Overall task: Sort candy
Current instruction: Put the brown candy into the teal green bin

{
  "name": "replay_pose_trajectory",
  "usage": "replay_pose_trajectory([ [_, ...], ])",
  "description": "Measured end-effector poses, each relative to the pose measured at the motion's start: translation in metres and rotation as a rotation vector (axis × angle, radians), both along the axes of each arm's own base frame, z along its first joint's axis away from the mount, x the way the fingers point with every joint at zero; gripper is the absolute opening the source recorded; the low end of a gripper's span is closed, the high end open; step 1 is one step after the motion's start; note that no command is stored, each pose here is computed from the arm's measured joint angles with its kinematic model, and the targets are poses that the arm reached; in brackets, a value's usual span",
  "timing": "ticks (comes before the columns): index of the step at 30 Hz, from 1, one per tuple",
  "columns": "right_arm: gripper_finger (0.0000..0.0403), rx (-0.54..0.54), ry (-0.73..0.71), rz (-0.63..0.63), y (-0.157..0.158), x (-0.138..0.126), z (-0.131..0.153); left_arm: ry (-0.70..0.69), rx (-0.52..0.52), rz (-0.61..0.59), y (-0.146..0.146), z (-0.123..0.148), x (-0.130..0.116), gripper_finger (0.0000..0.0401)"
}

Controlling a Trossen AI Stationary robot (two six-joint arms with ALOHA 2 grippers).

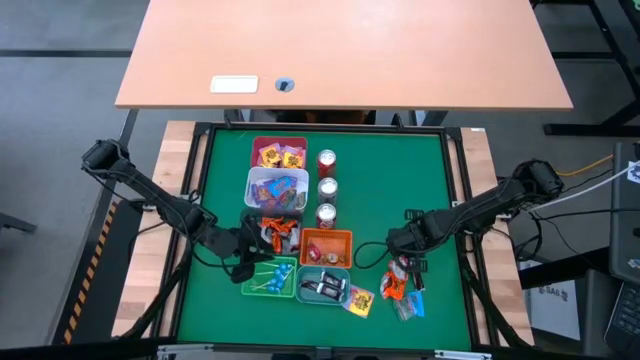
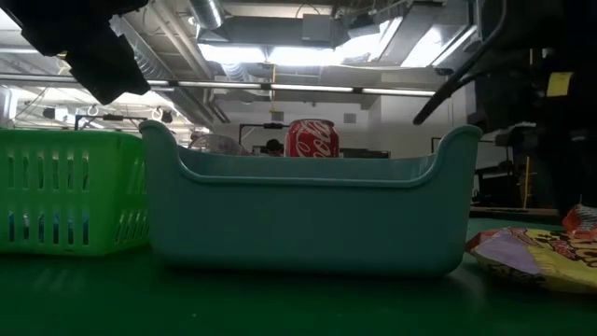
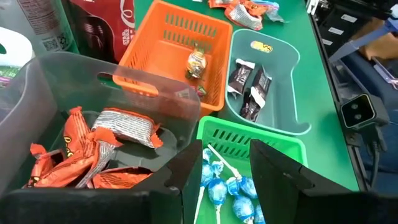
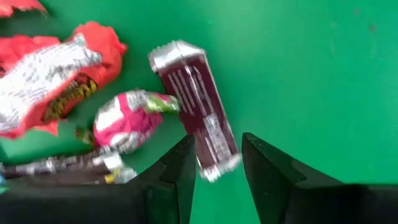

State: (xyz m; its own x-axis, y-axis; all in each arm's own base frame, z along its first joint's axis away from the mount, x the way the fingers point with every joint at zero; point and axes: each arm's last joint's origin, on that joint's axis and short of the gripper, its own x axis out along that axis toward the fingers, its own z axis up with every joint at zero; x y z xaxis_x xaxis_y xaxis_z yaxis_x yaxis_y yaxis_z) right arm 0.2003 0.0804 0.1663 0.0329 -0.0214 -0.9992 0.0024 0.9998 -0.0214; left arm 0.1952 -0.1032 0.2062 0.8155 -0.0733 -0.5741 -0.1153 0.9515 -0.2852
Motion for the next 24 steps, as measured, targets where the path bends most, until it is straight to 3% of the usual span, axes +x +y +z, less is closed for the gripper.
replay_pose_trajectory([
  [13,0.0129,0.016,-0.018,0.002,-0.003,-0.009,-0.023,0.0,0.001,0.0,0.0,0.0,0.0,0.0122],
  [24,0.0123,0.035,-0.021,0.001,-0.003,-0.01,-0.026,-0.011,0.022,0.029,0.001,0.0,0.0,0.0122],
])
